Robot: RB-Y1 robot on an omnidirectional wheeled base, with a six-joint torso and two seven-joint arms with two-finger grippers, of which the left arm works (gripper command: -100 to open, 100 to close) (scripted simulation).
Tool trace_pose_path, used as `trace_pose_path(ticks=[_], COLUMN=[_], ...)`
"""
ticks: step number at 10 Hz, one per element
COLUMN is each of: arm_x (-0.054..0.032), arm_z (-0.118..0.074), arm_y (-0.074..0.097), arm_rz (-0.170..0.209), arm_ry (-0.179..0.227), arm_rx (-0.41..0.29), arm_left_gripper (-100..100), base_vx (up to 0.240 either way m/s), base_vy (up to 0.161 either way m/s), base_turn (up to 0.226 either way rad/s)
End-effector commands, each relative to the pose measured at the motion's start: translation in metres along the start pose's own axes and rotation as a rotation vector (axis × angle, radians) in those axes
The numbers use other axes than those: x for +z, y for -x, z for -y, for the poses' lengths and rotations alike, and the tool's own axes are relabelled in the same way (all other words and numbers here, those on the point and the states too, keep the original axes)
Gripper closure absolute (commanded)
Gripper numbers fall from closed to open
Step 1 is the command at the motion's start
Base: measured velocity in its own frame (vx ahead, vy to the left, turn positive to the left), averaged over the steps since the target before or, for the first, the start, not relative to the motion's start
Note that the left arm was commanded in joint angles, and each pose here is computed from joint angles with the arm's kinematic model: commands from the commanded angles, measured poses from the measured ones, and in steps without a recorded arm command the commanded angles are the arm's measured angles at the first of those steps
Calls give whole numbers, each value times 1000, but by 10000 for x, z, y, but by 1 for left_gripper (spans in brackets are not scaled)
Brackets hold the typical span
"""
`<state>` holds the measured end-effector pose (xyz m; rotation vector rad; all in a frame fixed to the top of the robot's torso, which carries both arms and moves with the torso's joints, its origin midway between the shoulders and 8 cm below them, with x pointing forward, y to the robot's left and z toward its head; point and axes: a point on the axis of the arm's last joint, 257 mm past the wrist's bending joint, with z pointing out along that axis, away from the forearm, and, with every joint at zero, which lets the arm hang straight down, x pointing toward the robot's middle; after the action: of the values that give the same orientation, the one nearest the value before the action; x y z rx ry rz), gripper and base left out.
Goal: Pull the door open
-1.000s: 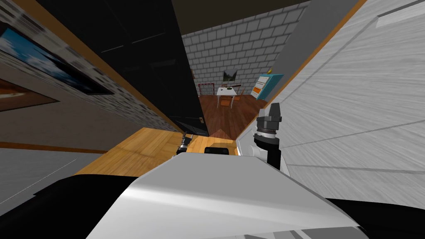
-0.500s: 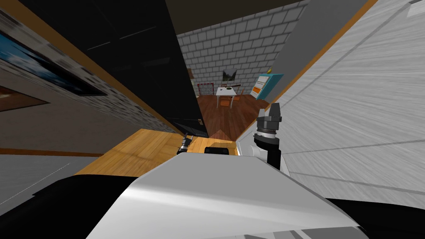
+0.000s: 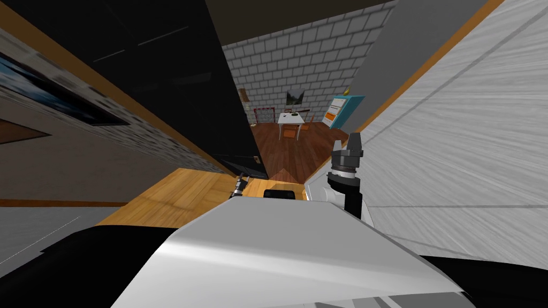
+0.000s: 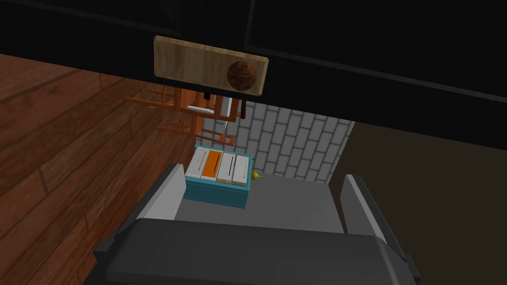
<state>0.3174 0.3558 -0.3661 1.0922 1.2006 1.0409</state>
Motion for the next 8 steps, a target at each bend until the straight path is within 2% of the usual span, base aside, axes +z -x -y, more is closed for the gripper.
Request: trace_pose_path(ticks=[1, 8], arm_x=[-22, -111], arm_z=[50, 220], arm_y=[16, 70], arm_rz=[0, 0], arm_ry=[-9, -37], arm_rx=[36, 142], arm_left_gripper=[-100, -100], base_vx=[101, 89], base_vy=[-11, 0], base_turn=[-21, -10])
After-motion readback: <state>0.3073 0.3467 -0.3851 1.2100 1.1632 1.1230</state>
